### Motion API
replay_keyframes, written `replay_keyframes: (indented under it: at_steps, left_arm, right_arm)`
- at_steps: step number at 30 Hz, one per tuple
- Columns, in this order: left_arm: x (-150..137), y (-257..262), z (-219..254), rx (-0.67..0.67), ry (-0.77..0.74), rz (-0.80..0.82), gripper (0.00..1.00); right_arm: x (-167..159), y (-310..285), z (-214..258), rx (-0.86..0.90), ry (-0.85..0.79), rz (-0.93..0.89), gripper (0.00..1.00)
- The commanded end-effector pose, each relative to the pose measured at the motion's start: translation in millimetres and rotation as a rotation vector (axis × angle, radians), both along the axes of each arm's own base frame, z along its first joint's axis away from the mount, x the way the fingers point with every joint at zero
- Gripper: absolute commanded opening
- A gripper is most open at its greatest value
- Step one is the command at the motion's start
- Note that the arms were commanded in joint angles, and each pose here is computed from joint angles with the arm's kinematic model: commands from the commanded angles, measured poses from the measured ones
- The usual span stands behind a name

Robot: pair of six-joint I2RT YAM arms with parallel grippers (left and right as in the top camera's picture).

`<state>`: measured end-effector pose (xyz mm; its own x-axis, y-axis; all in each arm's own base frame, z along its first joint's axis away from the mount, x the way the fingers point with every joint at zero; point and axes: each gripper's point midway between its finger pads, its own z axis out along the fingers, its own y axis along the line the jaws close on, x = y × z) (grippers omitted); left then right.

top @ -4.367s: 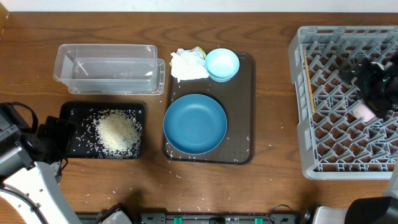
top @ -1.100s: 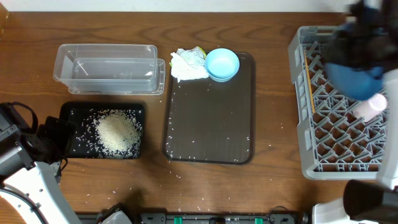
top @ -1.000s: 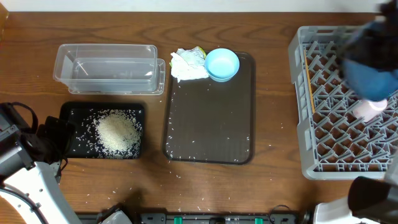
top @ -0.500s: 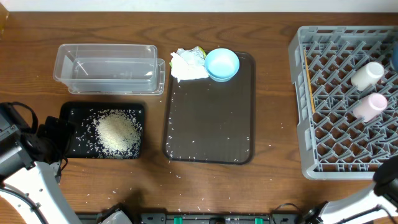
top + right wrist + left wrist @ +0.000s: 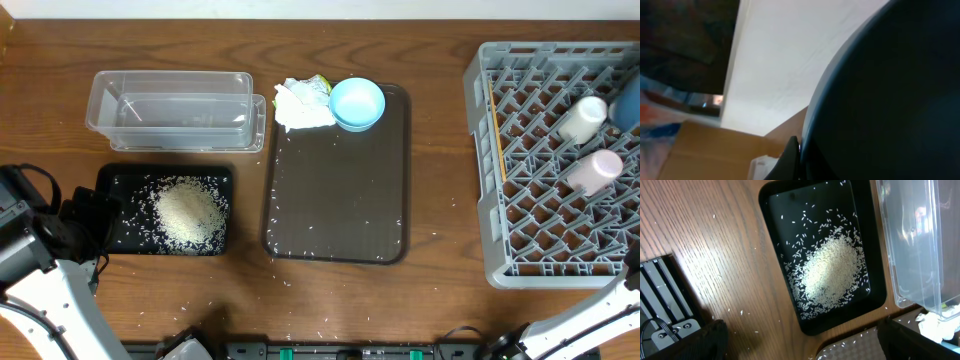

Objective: Sort waste into correct bins and load items into the dishwasher rack
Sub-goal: 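Lower the teal plate upright into the rack's right side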

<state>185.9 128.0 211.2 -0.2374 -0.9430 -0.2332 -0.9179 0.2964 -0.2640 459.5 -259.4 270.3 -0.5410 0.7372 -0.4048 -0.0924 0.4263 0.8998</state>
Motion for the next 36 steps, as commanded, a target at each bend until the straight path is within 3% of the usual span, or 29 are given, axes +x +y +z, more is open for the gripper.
replay_keyframes:
  at_steps: [1, 10, 15, 20, 32, 34, 35, 36]
  left_arm:
    - [-1.6, 2.7, 1.4, 0.007, 0.005, 0.016, 0.98]
    - [-1.7, 2.8, 1.4, 0.007, 0.006, 0.016, 0.98]
    - [-1.7, 2.8, 1.4, 0.007, 0.006, 0.016, 0.98]
    - [-1.6, 2.7, 1.4, 0.007, 0.005, 0.016, 0.98]
    - [-1.6, 2.7, 1.4, 0.007, 0.005, 0.016, 0.98]
    - [-1.6, 2.7, 1.4, 0.007, 0.005, 0.016, 0.98]
    - [-1.7, 2.8, 1.4, 0.007, 0.006, 0.016, 0.98]
    - [-1.7, 2.8, 1.4, 0.007, 0.006, 0.016, 0.98]
  right_arm:
    - [-8.9, -5.1, 5.9, 0.074, -0.004, 0.014, 0.02]
    - [-33.6, -30.7, 11.3, 0.114, -0.024, -0.020, 0.08]
    - [-46.3, -42.8, 8.6, 0.152, 0.001, -0.057, 0.20]
    - [-59.2, -54.6, 5.7, 0.175, 0.027, -0.101, 0.22]
    - [-85.4, -56.0, 43.9, -0.044, 0.068, -0.251, 0.24]
    - [-84.9, -48.3, 52.1, -0.124, 0.097, -0.284, 0.32]
    - [-84.1, -44.5, 55.0, -0.165, 0.115, -0.302, 0.46]
    - [-82.3, -39.1, 58.4, -0.222, 0.138, -0.323, 0.70]
